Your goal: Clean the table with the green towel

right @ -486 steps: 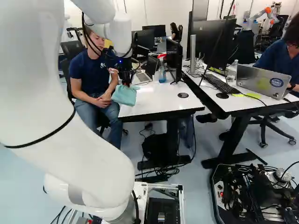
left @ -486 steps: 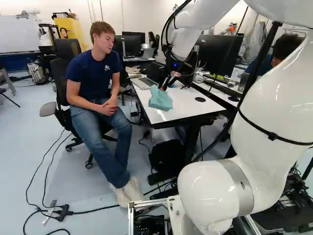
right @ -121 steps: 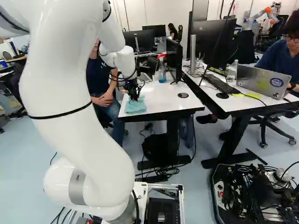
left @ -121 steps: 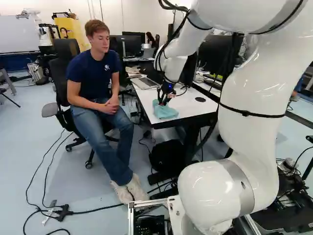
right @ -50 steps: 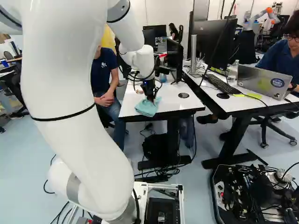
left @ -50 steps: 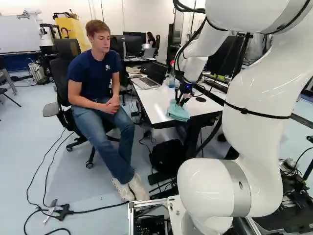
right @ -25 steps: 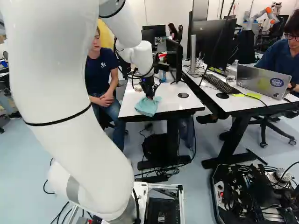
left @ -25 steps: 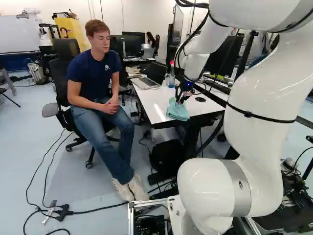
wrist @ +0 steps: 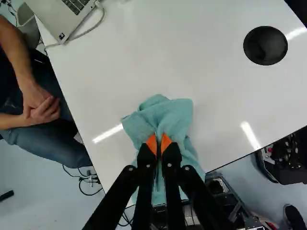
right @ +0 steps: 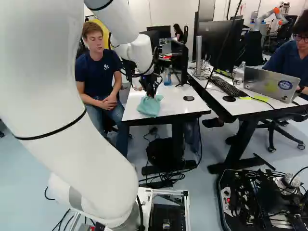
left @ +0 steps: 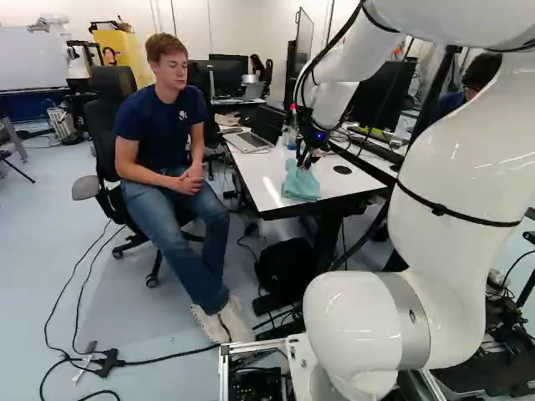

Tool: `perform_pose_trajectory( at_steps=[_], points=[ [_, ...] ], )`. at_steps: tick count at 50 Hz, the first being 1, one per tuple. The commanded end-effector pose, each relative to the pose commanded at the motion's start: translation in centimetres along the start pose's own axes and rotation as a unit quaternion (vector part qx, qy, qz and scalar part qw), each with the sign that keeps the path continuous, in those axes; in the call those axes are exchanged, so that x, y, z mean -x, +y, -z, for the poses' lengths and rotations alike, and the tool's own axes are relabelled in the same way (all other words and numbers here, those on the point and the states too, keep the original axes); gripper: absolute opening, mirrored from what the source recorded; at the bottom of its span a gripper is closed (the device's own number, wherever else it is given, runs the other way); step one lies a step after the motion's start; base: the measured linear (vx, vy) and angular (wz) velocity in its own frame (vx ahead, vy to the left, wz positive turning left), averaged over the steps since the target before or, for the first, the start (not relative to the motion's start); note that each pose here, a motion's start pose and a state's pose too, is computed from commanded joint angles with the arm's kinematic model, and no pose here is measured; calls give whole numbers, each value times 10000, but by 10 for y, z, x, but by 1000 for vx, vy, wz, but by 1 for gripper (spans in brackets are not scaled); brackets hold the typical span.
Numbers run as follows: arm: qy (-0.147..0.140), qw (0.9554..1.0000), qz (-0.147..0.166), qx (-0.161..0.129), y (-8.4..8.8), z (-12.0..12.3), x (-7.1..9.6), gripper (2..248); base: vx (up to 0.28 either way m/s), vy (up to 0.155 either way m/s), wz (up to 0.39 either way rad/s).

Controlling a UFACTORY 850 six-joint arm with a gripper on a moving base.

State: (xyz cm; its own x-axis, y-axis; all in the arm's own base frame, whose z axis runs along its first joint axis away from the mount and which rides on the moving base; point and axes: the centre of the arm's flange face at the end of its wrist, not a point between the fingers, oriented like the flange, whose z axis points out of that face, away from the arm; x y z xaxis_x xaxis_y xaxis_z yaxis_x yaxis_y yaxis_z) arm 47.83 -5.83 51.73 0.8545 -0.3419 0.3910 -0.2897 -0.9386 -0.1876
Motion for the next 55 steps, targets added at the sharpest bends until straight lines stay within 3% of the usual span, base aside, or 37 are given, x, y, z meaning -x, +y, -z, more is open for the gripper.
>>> perform_pose_trajectory(
  at_steps=[55],
  points=[
    [114, 9983, 57, -569, -40, 82, 37, 31, 0, 0, 0]
  ],
)
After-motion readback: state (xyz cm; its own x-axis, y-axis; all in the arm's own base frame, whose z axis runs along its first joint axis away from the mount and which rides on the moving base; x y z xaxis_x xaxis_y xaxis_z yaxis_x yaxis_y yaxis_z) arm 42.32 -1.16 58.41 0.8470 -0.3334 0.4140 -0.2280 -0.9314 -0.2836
